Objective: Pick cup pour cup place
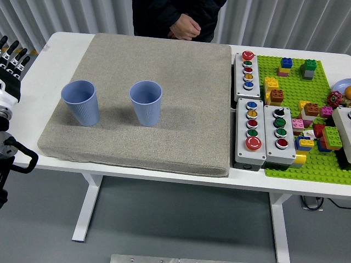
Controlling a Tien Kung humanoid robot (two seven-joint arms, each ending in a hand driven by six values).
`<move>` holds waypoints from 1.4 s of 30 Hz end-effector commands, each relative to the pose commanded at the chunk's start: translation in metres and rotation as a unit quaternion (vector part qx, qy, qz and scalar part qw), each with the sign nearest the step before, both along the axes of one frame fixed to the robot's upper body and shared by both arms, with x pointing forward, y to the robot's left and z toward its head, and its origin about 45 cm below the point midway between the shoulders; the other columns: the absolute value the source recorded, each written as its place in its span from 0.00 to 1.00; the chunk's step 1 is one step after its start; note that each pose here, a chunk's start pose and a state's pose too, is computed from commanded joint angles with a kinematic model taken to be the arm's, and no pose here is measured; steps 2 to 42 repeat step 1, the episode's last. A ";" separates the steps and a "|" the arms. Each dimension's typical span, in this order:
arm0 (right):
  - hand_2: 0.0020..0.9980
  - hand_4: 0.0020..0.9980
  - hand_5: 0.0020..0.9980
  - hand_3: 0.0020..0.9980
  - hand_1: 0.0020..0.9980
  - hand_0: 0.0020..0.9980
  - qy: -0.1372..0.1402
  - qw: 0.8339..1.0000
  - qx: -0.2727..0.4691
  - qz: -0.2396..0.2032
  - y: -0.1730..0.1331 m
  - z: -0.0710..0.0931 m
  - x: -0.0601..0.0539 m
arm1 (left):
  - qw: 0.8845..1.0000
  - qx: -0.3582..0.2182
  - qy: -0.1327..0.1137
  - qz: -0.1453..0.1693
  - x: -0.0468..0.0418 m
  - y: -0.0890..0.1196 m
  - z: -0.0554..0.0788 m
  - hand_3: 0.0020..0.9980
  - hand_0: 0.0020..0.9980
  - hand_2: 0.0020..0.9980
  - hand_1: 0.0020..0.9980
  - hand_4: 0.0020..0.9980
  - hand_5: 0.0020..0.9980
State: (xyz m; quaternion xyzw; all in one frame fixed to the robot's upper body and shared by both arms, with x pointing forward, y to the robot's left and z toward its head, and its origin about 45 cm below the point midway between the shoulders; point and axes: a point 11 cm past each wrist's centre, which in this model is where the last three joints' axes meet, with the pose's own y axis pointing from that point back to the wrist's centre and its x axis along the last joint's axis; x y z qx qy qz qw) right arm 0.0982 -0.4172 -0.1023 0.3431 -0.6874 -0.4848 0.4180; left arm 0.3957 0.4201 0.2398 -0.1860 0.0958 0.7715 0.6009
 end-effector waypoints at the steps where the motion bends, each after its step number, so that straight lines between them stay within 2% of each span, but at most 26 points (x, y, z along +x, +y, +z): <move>1: 0.74 0.33 0.29 0.70 0.69 0.72 0.000 1.000 0.000 0.000 0.000 0.000 0.000 | 1.000 0.000 0.000 0.000 -0.0001 0.000 0.000 0.88 0.80 0.83 0.77 0.85 1.00; 42: 0.74 0.33 0.29 0.70 0.69 0.72 0.000 1.000 0.000 0.000 0.000 0.000 0.000 | 1.000 0.000 0.000 0.000 -0.0001 0.000 0.000 0.88 0.80 0.83 0.77 0.85 1.00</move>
